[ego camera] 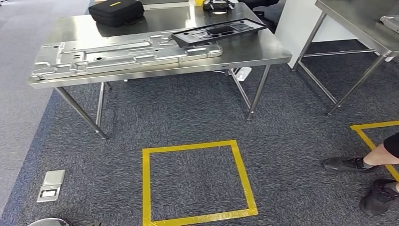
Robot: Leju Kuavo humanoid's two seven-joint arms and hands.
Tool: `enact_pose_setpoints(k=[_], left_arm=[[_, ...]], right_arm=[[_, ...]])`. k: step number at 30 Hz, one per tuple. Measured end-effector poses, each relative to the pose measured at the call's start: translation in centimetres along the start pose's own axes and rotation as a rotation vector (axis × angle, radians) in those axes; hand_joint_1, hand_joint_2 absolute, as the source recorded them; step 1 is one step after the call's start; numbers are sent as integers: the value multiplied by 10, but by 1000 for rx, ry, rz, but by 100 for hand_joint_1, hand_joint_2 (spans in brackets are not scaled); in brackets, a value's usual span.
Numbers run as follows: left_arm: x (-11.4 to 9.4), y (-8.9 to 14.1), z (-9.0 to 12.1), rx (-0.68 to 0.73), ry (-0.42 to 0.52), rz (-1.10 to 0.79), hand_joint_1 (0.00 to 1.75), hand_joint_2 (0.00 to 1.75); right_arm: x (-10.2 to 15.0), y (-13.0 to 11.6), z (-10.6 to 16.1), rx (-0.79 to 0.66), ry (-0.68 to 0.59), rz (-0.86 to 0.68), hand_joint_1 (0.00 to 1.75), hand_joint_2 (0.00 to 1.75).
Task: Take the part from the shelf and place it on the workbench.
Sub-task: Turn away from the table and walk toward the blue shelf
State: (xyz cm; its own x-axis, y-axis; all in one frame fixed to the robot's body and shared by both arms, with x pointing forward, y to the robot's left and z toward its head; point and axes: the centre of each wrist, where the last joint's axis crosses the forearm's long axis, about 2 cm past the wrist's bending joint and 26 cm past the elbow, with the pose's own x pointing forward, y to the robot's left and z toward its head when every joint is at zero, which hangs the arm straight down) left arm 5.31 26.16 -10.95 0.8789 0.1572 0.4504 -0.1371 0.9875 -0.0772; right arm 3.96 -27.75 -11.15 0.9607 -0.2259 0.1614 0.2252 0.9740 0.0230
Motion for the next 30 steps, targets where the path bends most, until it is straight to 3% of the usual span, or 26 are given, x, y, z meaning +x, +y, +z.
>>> enact_pose_setpoints(k=[17, 30], left_arm=[[-1, 2, 0, -6, 12, 10, 0, 175], [5, 18, -1, 43, 21, 5, 0, 175]], right_arm=[[1, -1, 0, 8, 7, 18, 0, 175], [-18, -11, 1, -4, 26, 26, 0, 175]])
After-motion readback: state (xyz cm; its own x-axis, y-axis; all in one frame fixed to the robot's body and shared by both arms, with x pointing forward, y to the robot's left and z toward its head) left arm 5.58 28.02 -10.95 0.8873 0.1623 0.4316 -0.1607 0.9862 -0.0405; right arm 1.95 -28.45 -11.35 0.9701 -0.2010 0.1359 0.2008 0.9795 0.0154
